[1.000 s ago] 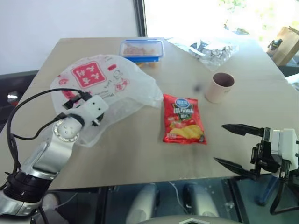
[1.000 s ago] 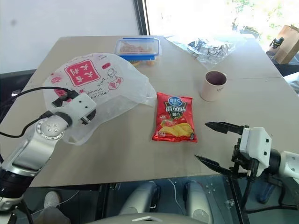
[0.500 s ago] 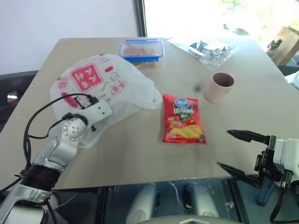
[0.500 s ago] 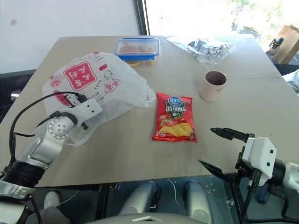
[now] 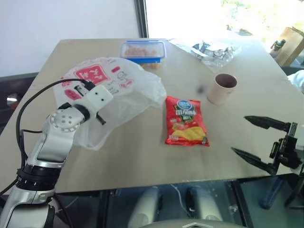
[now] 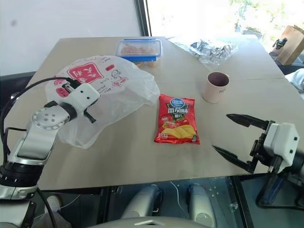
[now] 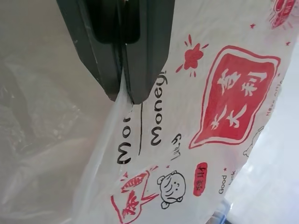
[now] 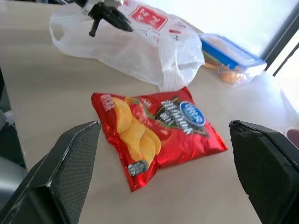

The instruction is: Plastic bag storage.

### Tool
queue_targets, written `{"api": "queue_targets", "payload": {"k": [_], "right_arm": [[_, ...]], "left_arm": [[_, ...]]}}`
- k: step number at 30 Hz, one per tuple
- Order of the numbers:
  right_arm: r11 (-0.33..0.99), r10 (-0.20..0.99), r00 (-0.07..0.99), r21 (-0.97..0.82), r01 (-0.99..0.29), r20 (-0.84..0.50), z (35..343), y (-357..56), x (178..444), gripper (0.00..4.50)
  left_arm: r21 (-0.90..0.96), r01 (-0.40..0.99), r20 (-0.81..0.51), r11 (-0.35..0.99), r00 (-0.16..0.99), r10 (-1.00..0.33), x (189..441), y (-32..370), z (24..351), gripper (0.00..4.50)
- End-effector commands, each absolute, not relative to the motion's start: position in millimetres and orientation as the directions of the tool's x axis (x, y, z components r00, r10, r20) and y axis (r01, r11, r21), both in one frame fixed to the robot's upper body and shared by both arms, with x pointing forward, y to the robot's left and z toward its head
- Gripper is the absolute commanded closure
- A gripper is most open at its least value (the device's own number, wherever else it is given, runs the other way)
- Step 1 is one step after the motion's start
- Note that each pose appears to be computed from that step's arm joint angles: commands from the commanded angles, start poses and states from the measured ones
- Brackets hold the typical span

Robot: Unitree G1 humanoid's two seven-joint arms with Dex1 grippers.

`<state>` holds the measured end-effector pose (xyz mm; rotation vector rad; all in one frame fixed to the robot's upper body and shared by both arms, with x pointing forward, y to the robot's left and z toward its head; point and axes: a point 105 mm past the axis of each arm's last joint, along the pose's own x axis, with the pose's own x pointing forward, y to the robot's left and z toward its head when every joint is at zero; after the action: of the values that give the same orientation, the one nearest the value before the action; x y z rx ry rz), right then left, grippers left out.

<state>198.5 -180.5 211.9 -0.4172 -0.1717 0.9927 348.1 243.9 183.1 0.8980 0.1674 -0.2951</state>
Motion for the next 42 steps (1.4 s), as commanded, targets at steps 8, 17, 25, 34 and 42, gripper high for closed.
{"api": "queue_targets", "payload": {"k": [8, 17, 25, 34, 42], "right_arm": [[0.408, 0.907, 0.419, -0.336, -0.849, 0.042, 240.8, -154.4, 206.7, 0.00], [0.288, 0.818, 0.505, -0.565, -0.773, -0.275, 159.4, -120.1, 223.3, 0.00], [0.182, 0.772, 0.558, -0.735, -0.653, -0.305, 121.7, -99.9, 258.7, 0.00], [0.107, 0.755, 0.593, -0.840, -0.532, -0.279, 103.5, -96.0, 292.9, 2.40], [0.047, 0.828, 0.533, -0.926, -0.374, -0.173, 146.6, -81.4, 284.8, 4.47]], "left_arm": [[0.513, 0.377, -0.210, 0.771, 0.926, -0.313, 340.6, 220.1, 230.7, 4.47], [0.316, 0.399, -0.239, 0.861, 0.912, -0.335, 344.9, 218.3, 246.6, 4.47], [0.274, 0.418, -0.290, 0.866, 0.895, -0.340, 349.3, 215.5, 250.0, 4.47], [0.306, 0.373, -0.285, 0.876, 0.914, -0.290, 353.6, 226.1, 259.4, 4.50], [0.308, 0.347, -0.298, 0.886, 0.919, -0.257, 361.6, 229.2, 256.6, 4.50]]}}
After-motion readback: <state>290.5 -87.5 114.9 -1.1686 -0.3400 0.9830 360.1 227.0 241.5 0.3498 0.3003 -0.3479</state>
